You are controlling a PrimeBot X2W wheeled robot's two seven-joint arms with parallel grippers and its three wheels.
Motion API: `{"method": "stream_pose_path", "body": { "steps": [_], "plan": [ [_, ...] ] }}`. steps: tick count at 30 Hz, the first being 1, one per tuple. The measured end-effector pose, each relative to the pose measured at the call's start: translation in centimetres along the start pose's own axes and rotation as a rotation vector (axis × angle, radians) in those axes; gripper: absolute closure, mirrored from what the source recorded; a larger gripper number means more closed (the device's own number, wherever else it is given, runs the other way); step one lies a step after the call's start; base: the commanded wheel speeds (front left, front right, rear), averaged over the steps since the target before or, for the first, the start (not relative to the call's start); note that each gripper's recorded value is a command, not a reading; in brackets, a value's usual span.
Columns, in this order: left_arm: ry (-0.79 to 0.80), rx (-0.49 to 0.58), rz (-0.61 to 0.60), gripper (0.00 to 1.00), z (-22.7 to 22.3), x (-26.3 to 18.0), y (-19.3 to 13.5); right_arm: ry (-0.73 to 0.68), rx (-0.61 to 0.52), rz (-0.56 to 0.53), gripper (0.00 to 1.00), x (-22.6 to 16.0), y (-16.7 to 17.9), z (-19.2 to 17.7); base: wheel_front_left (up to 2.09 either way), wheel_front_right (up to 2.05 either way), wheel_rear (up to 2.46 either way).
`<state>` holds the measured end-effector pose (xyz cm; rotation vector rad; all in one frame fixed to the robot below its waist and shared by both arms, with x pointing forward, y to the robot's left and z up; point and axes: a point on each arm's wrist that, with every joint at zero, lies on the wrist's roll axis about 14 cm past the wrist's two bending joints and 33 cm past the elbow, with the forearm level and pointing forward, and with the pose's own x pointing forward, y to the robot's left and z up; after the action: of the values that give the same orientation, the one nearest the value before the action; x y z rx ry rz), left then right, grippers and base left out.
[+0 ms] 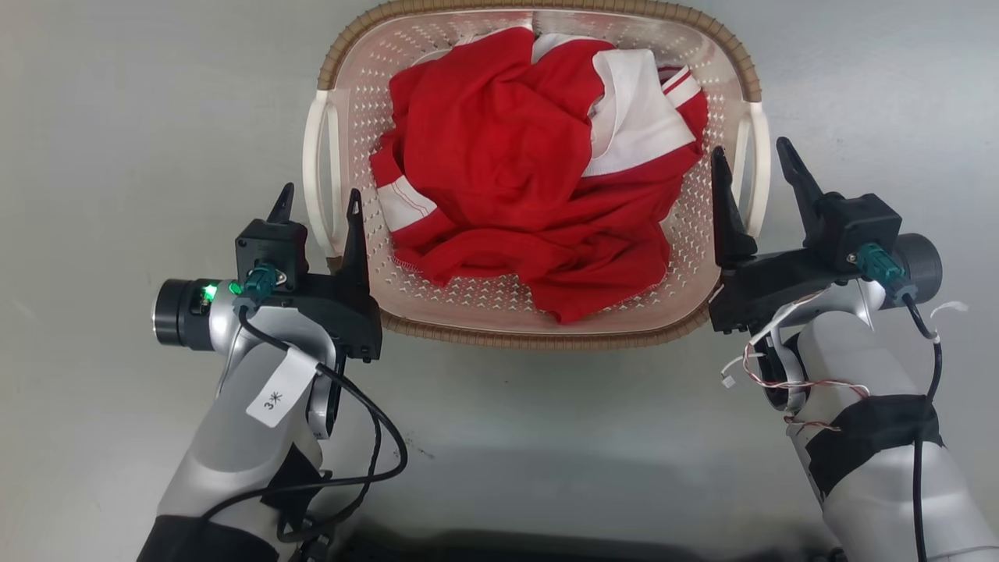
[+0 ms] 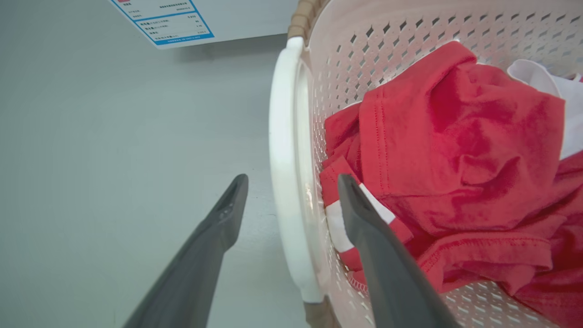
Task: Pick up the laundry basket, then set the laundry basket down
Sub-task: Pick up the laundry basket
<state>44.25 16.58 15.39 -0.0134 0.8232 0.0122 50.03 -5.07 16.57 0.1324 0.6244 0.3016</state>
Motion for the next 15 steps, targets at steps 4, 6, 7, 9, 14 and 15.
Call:
{"method": "stream_pose_path", "body": {
  "steps": [4, 6, 7, 9, 14, 15],
  "plan": [
    [0.016, 0.012, -0.005, 0.0, -0.4, 0.5, -0.1, 0.016, 0.0, 0.014, 0.0, 0.5, 0.3, -0.7, 0.0, 0.0, 0.0],
    [0.028, 0.001, 0.001, 0.0, -0.7, 0.6, 0.1, 0.029, 0.001, 0.021, 0.0, 0.5, 0.5, -1.2, 0.0, 0.0, 0.0],
    [0.033, -0.003, 0.004, 0.0, -0.9, 0.6, 0.2, 0.034, 0.0, 0.023, 0.0, 0.5, 0.5, -1.4, 0.0, 0.0, 0.0],
    [0.045, -0.003, 0.007, 0.0, -1.2, 0.6, 0.3, 0.043, -0.002, 0.025, 0.0, 0.6, 0.6, -1.6, 0.0, 0.0, 0.0],
    [0.052, -0.004, 0.007, 0.0, -1.1, 1.0, 0.3, 0.065, -0.003, 0.033, 0.0, 0.6, 0.7, -2.4, 0.0, 0.0, 0.0],
    [0.052, -0.002, 0.006, 0.0, -1.1, 1.1, 0.3, 0.069, -0.003, 0.034, 0.0, 0.6, 0.7, -2.5, 0.0, 0.0, 0.0]
  ]
}}
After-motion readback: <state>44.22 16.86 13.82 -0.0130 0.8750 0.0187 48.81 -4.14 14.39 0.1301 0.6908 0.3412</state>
